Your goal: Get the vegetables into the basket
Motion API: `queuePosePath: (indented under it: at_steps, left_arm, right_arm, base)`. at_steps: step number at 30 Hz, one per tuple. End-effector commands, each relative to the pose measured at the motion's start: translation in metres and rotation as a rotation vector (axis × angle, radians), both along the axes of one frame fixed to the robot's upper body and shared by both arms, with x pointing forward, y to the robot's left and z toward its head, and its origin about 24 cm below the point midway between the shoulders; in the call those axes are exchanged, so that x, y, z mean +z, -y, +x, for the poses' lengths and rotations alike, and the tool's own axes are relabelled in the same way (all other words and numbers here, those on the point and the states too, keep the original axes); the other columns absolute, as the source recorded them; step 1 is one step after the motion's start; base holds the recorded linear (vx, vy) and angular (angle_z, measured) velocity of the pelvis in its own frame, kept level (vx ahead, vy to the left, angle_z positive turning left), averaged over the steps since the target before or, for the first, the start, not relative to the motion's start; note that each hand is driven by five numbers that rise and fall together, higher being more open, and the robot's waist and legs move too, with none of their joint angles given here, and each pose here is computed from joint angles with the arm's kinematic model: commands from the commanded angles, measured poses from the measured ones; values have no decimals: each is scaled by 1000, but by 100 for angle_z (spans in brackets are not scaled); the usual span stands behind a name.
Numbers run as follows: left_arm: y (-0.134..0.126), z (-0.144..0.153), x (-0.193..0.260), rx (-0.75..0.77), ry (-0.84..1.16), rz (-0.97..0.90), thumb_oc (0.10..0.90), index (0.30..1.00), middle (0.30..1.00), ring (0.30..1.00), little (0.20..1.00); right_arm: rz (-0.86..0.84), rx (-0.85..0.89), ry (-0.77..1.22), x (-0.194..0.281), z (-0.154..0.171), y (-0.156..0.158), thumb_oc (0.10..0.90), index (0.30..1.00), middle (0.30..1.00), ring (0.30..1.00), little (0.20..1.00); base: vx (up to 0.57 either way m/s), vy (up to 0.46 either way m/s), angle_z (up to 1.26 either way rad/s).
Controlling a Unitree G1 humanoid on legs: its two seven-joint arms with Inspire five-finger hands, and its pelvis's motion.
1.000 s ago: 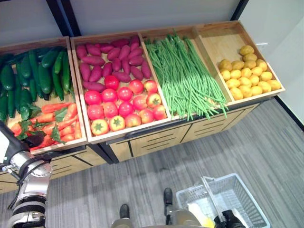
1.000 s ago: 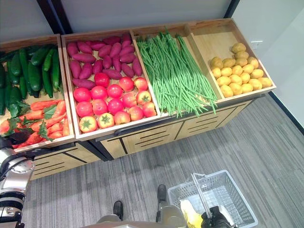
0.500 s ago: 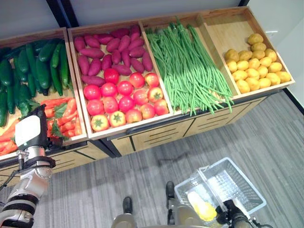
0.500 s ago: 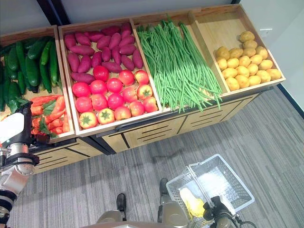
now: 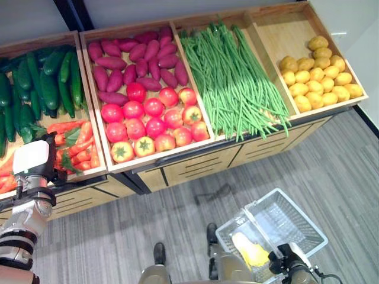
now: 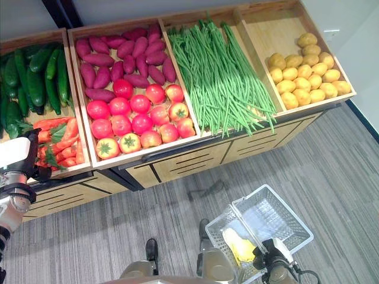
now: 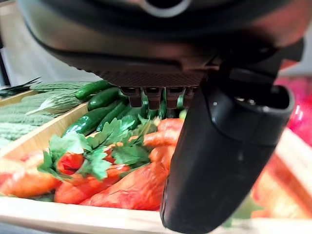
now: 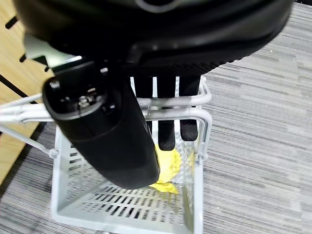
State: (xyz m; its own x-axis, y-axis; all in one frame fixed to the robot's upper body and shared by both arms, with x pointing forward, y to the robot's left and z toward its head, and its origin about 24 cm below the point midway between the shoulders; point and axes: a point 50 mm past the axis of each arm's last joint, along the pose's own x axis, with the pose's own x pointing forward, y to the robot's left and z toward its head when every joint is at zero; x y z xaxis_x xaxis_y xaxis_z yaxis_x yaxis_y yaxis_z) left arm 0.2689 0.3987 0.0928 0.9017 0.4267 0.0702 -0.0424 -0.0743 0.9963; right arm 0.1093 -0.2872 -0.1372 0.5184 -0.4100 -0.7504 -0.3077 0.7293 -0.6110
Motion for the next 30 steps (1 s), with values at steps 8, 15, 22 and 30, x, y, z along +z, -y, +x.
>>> queuePosePath:
  at_steps: [8,15,22,30]
  left_arm:
    - [-9,34,86,-21,-57,336,900,1000,1000,1000,1000]
    - [13,45,84,-173,-174,469,400,300,300,300,300]
    - [23,49,89,-206,-62,442,400,300,300,300,300]
    - [55,43,100,-371,230,235,400,300,300,300,300]
  right_arm:
    - [-80,78,33,16,25,19,400,300,300,300,300]
    - [-67,98,41,17,31,15,400,300,300,300,300]
    - [-62,106,40,15,33,11,400,300,300,300,300]
    - [-75,81,6,11,21,13,400,300,300,300,300]
  base:
    - [-19,35,5]
    - [-1,16,1]
    - [-3,-2,0]
    - [-3,0,9]
